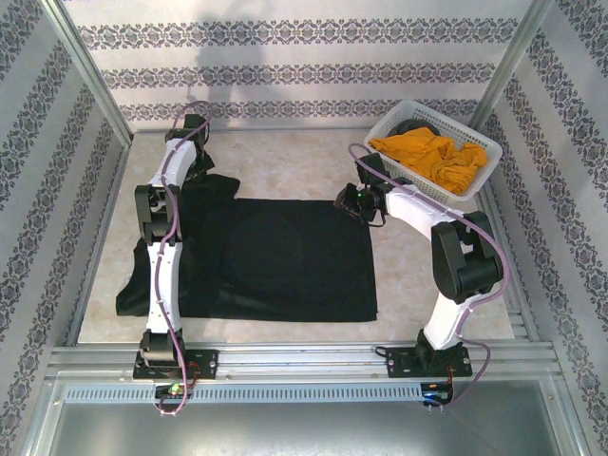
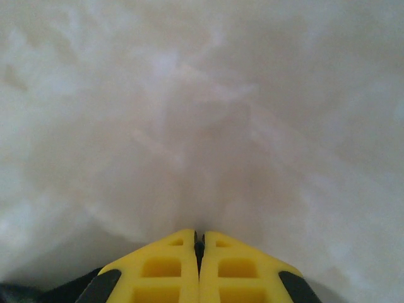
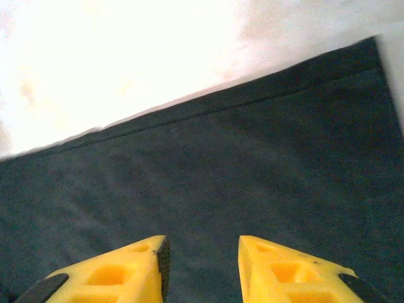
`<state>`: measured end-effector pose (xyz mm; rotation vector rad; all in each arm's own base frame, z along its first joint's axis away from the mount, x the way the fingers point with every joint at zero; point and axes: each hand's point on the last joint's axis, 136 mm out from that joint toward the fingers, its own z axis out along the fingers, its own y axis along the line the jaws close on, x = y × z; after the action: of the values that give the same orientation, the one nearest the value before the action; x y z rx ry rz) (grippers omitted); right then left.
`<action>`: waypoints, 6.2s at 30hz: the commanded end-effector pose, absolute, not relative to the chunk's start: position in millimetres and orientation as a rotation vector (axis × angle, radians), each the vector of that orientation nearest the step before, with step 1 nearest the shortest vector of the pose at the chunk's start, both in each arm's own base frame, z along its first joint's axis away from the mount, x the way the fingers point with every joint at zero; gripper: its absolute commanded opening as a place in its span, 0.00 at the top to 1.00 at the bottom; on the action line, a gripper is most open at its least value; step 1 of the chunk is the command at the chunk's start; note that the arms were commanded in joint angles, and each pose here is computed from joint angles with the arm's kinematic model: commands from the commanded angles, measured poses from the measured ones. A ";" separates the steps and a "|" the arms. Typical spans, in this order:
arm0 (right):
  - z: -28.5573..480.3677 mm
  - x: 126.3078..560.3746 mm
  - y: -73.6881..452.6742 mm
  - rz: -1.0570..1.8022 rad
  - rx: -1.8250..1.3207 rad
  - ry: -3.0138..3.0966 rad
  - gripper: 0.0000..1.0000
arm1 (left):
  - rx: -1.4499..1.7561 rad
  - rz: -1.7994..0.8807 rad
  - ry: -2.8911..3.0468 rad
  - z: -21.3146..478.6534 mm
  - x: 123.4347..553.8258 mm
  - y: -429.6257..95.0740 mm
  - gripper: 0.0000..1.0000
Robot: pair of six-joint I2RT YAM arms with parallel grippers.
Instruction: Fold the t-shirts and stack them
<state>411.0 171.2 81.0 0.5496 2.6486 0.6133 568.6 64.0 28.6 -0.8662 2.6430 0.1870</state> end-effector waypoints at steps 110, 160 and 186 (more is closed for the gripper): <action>37.5 252.8 120.6 0.285 0.441 2.961 0.85 | -1.616 0.341 2.273 102.4 143.5 90.8 0.92; 17.1 448.4 157.6 0.406 0.626 3.017 0.83 | -1.261 -0.301 2.667 39.8 405.4 13.5 0.68; 33.6 375.7 135.5 0.397 0.426 3.004 0.81 | -0.727 -0.316 2.796 52.3 413.2 -82.1 0.65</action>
<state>375.9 137.7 32.2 0.4716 3.0212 0.4174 412.9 -78.0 58.1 -0.7955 2.7728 -0.3624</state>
